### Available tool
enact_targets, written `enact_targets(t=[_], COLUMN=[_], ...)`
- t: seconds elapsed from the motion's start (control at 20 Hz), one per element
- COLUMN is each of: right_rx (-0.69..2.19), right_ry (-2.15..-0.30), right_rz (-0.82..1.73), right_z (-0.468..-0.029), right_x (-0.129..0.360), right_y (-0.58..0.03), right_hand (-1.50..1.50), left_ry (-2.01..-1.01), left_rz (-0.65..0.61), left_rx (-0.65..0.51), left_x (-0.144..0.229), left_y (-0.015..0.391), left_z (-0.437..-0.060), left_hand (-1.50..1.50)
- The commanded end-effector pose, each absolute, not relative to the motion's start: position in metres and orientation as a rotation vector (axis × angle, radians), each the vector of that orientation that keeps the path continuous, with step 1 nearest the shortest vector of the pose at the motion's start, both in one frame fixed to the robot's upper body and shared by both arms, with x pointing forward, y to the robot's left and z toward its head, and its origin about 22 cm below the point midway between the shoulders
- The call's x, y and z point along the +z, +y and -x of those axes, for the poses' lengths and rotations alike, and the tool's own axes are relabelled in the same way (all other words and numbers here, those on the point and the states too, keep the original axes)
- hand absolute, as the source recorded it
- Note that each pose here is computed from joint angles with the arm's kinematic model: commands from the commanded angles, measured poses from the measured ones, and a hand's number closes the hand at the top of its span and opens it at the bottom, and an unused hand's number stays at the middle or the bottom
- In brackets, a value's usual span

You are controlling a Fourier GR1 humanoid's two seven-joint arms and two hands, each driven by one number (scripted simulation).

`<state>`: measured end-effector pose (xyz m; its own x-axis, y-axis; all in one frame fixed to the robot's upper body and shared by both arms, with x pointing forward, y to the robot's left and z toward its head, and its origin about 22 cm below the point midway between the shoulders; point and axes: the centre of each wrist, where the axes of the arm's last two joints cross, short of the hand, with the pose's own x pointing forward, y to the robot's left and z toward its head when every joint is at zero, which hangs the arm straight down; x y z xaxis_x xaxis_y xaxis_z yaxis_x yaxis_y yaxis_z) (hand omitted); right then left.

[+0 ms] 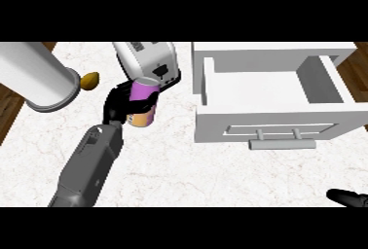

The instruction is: Pick up the can, place it into the drawer and close the drawer

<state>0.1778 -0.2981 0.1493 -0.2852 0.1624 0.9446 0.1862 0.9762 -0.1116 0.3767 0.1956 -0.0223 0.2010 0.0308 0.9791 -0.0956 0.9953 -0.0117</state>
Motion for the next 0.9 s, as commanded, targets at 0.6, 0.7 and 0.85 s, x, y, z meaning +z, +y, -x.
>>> enact_targets(t=[0.6, 0.7, 0.85], right_rx=[0.026, 0.011, 0.017], right_ry=[-1.883, -1.905, -1.919], right_rz=[0.188, 0.181, 0.199], right_z=[-0.190, -0.193, -0.191], right_x=[0.152, 0.156, 0.164], right_y=[-0.287, -0.285, -0.290], right_hand=[-1.50, -1.50, -1.50], left_ry=[-1.666, -1.697, -1.690], left_rz=[0.011, -0.004, -0.034], left_rx=[-0.082, -0.136, -0.183], left_x=[0.118, 0.156, 0.201], left_y=[0.099, 0.074, 0.037], left_z=[-0.407, -0.411, -0.417], left_hand=[1.50, 1.50, 1.50])
